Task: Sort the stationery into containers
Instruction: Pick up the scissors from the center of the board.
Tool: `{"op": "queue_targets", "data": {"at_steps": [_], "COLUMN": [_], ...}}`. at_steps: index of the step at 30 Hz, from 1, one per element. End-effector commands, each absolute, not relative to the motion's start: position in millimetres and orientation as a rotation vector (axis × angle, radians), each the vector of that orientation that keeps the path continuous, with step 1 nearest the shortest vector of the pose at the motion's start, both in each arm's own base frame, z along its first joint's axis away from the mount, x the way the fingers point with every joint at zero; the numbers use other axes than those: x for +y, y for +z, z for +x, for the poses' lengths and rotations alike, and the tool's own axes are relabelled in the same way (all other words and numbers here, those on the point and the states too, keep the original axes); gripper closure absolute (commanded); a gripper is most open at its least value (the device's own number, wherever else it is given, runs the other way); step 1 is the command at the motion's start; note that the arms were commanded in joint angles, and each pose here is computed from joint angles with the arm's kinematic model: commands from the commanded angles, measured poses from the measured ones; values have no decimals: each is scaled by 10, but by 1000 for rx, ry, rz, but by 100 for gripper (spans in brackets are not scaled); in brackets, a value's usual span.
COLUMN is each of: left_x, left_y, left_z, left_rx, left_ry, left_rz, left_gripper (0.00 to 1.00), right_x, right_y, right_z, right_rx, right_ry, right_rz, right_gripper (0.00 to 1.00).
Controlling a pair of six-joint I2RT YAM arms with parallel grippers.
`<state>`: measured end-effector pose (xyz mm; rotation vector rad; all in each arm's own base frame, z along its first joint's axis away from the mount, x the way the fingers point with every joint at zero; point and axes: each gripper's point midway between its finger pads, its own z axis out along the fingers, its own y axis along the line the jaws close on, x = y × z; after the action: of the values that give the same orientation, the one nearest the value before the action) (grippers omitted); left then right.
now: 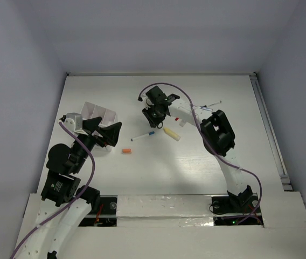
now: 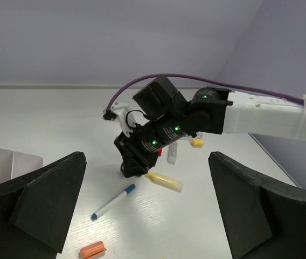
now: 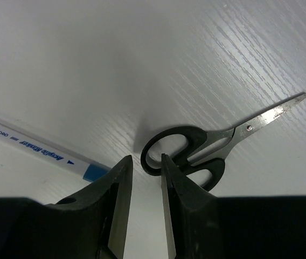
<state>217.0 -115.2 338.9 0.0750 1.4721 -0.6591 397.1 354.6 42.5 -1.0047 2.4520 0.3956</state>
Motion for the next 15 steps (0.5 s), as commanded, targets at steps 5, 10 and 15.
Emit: {"op": "queue_targets", "data": {"at_steps": [5, 10, 15], "left_x": [-1173, -1169, -1170], "left_y": [3531, 3531, 3528], "left_z": [2160, 2163, 2166], "left_rx": [1418, 1418, 1420], "left_ry": [-678, -675, -675], "left_rz": [88, 85, 85], "left_gripper": [1, 1, 1], "right_x": [3609, 3561, 3559], "right_y": [369, 263, 206], "right_z": [4081, 4145, 4171], "right_rx": [2457, 2472, 2482], "right_ry": [339, 275, 258], "right_rz": [-994, -984, -982], "right_gripper": [66, 73, 85]}}
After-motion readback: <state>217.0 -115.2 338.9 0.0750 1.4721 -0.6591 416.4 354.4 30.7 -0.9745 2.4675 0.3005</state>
